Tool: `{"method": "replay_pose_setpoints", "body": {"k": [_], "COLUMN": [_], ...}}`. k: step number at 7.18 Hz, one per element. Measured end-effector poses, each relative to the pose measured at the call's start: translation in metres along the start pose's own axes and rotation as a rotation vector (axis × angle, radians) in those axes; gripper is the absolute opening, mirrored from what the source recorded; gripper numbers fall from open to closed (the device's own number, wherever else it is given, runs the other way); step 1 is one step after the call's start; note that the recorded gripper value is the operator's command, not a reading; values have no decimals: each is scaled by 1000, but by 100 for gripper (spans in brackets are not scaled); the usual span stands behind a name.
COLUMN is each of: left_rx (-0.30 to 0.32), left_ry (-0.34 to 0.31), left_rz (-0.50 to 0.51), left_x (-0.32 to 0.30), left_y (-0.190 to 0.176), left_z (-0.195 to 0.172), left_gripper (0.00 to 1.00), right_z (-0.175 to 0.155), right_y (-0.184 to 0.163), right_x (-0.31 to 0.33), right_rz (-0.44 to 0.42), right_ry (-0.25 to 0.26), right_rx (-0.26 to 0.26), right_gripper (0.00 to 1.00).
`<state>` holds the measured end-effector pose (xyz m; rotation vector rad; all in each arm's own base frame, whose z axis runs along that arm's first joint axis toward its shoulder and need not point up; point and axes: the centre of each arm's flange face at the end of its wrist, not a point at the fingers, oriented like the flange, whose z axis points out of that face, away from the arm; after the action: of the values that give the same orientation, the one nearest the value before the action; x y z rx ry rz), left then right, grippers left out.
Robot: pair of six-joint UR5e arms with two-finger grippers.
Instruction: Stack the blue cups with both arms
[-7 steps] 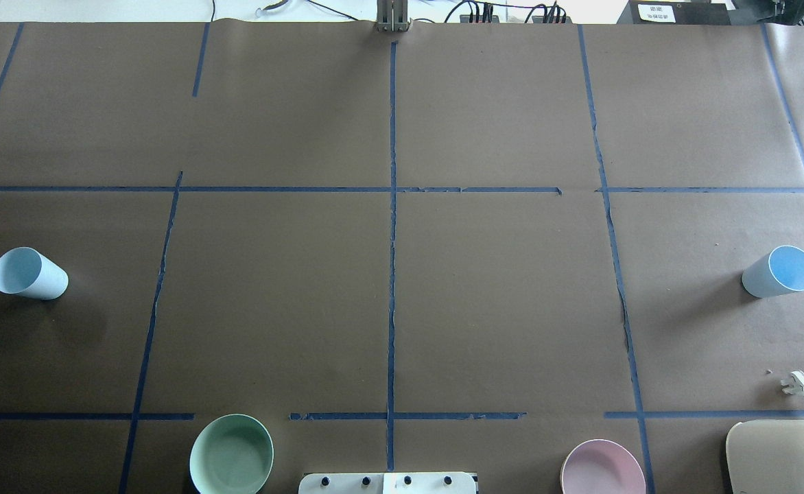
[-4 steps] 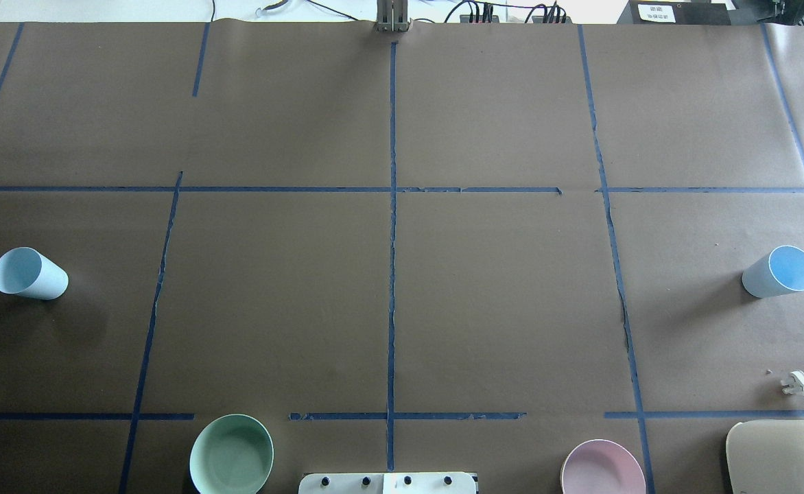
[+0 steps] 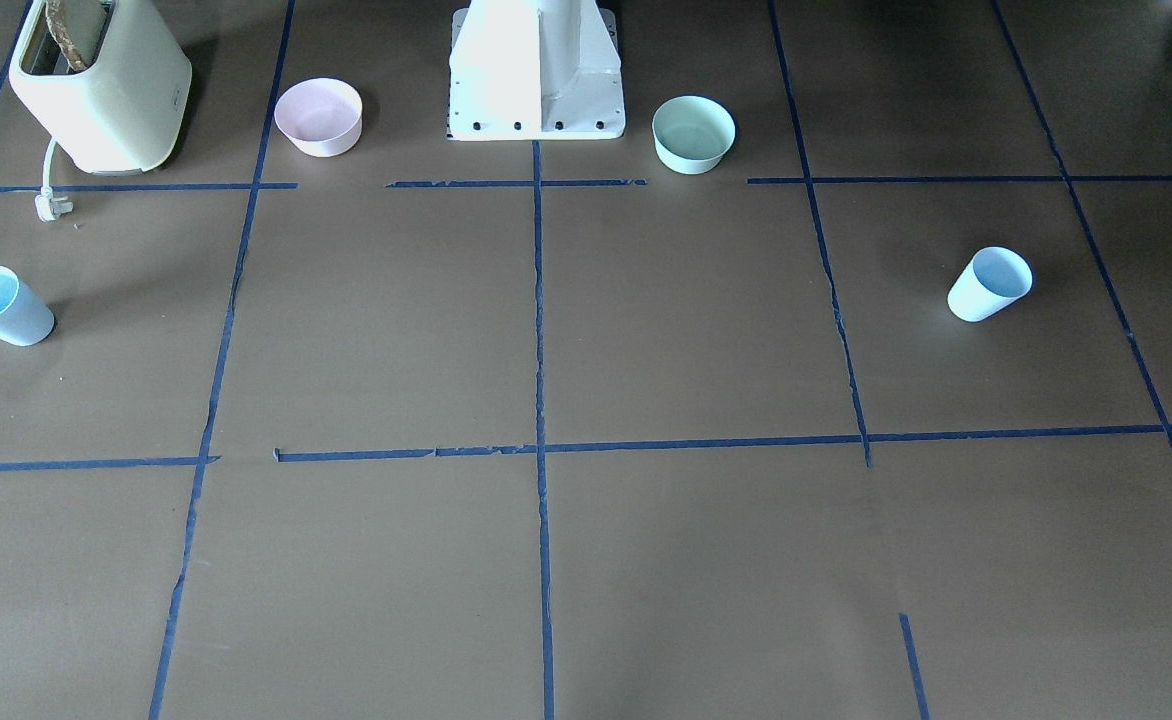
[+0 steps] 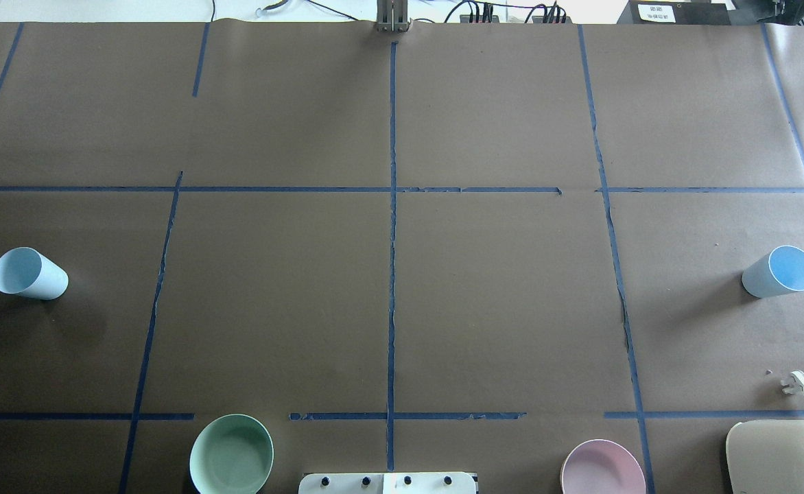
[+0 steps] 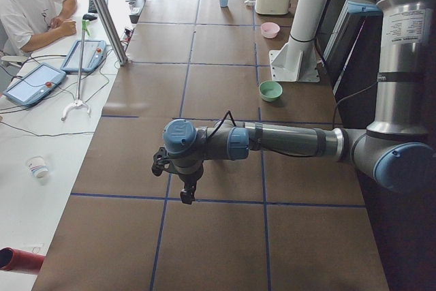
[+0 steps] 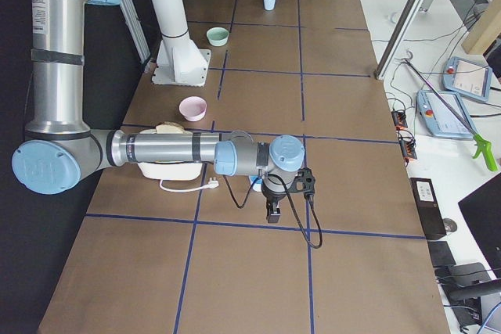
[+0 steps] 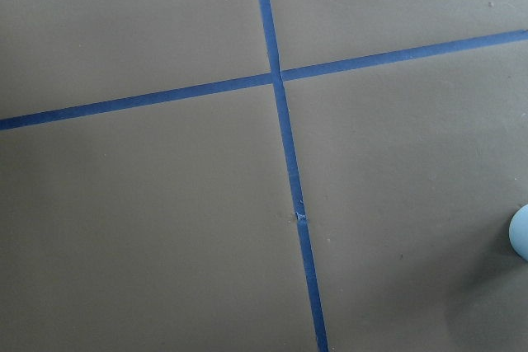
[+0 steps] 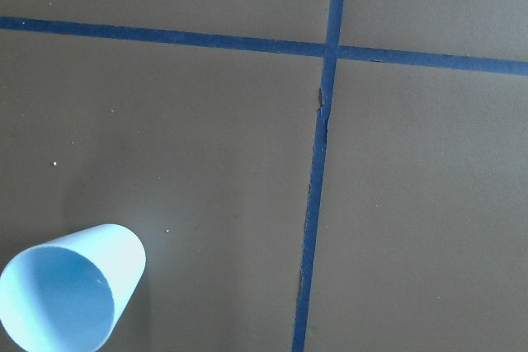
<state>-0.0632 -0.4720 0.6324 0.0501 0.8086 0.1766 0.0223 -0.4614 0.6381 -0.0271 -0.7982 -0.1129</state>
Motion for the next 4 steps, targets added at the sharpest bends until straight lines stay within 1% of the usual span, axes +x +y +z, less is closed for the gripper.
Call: {"method": "replay_pose_setpoints", "body": {"k": [2,3,4], "left_rx": [4,4,-4], "left_ry": [29,32,33], "left_rz": [-17,-47,-71], "left_x": [7,31,72], "left_y": [2,-3,-7], "left_z": [1,3,13], "left_gripper": [100,100,100], "right_z": [0,0,0], "right_y": [0,0,-1], "right_x": [-1,-1,-1], "right_rz": [-3,-4,-4], "right_ry": [-4,-5,-6], "right_rx": [1,2,1], "right_gripper": [100,100,100]}}
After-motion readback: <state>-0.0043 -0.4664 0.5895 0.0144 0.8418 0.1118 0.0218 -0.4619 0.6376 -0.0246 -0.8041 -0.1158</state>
